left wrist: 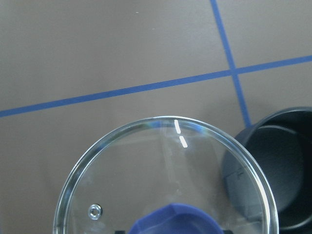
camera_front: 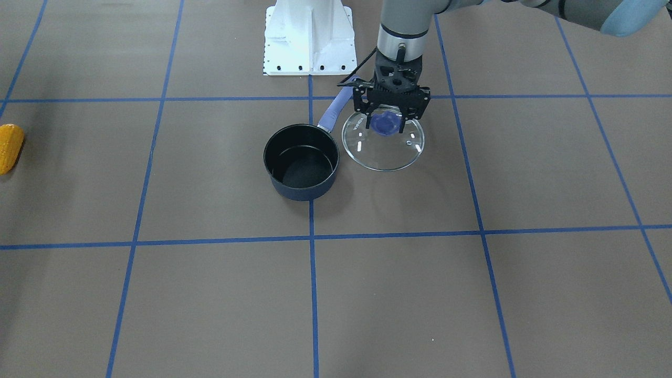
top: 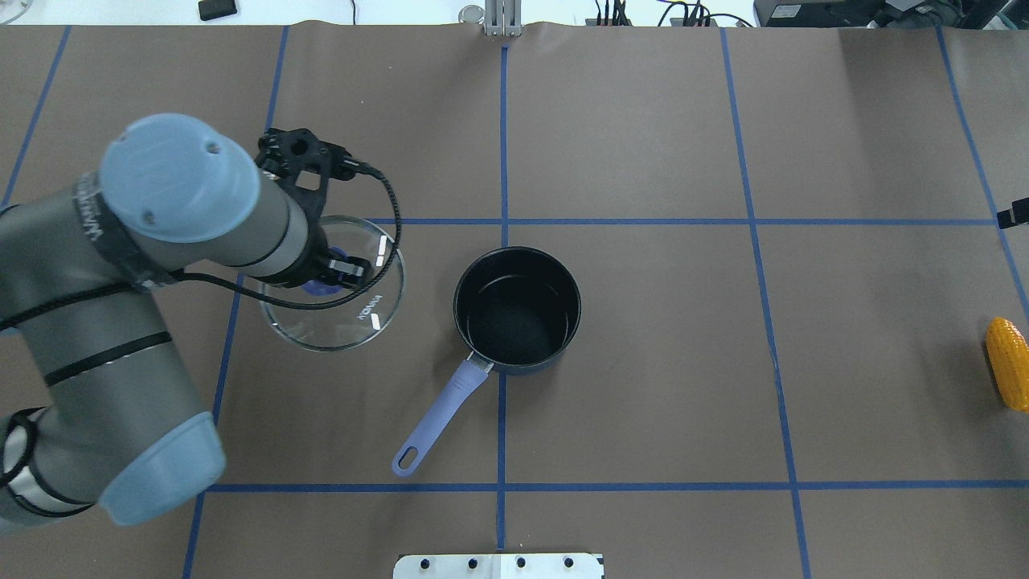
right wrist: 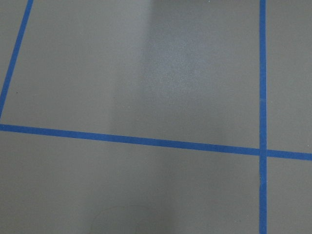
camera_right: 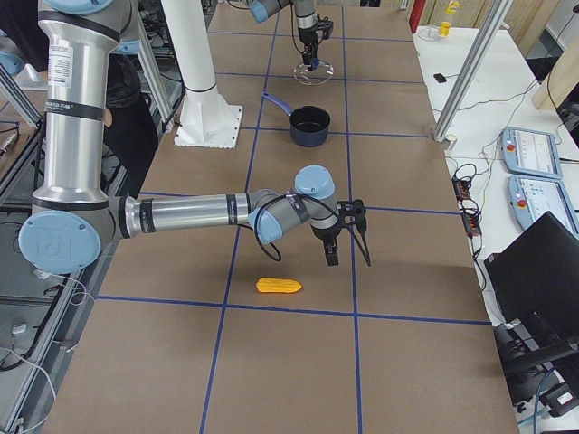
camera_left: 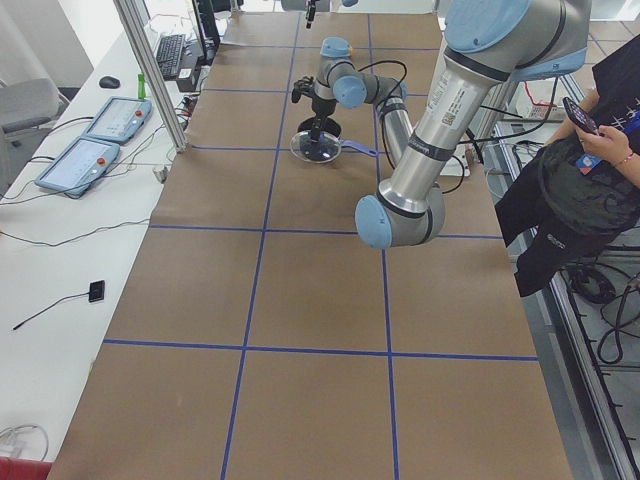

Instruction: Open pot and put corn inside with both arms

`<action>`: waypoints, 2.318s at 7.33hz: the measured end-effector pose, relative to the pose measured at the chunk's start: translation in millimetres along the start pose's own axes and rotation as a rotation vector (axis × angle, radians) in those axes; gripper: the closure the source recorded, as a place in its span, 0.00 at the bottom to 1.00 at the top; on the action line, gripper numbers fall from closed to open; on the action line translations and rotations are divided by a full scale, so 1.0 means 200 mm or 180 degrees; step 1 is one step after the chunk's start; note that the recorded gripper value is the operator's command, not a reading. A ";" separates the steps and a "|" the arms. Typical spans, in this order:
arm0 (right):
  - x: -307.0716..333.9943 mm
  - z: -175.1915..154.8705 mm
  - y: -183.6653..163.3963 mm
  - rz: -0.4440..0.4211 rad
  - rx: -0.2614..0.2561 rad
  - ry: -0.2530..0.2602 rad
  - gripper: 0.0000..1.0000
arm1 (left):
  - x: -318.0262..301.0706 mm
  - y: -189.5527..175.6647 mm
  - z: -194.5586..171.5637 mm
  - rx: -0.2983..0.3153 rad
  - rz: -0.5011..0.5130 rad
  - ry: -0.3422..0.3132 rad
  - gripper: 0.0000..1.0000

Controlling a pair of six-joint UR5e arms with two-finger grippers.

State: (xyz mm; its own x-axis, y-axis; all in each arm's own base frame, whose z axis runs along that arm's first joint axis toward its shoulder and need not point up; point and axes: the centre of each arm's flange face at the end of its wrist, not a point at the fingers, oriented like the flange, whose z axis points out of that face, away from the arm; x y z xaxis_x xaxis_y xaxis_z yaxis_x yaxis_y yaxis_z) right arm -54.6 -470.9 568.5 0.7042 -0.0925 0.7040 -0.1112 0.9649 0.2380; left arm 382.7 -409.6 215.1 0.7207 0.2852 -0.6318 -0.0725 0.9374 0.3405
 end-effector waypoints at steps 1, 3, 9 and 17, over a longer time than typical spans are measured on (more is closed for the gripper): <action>0.00 0.00 0.01 -0.0004 -0.0002 -0.0002 0.00 | -0.22 0.07 0.03 -0.0064 0.0203 0.0001 1.00; 0.00 0.00 0.01 -0.0005 -0.0004 -0.0002 0.00 | -0.64 0.23 0.13 -0.0154 0.0552 0.0092 1.00; 0.01 0.01 0.02 -0.0005 -0.0003 0.0003 0.00 | -1.38 0.68 0.68 -0.0088 0.0993 0.0285 0.50; 0.00 0.01 0.02 0.0000 -0.0016 -0.0013 0.00 | -2.06 0.41 0.24 -0.0063 0.0586 0.0274 0.01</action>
State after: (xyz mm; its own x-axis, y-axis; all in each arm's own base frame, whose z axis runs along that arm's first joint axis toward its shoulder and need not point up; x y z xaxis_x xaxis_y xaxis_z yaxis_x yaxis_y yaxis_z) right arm -55.5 -467.3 571.2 0.7012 -0.0935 0.7068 -0.1077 0.9661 0.2347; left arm 112.7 -459.2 537.5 0.6326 0.4673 -0.6176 -0.2117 0.8714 0.4425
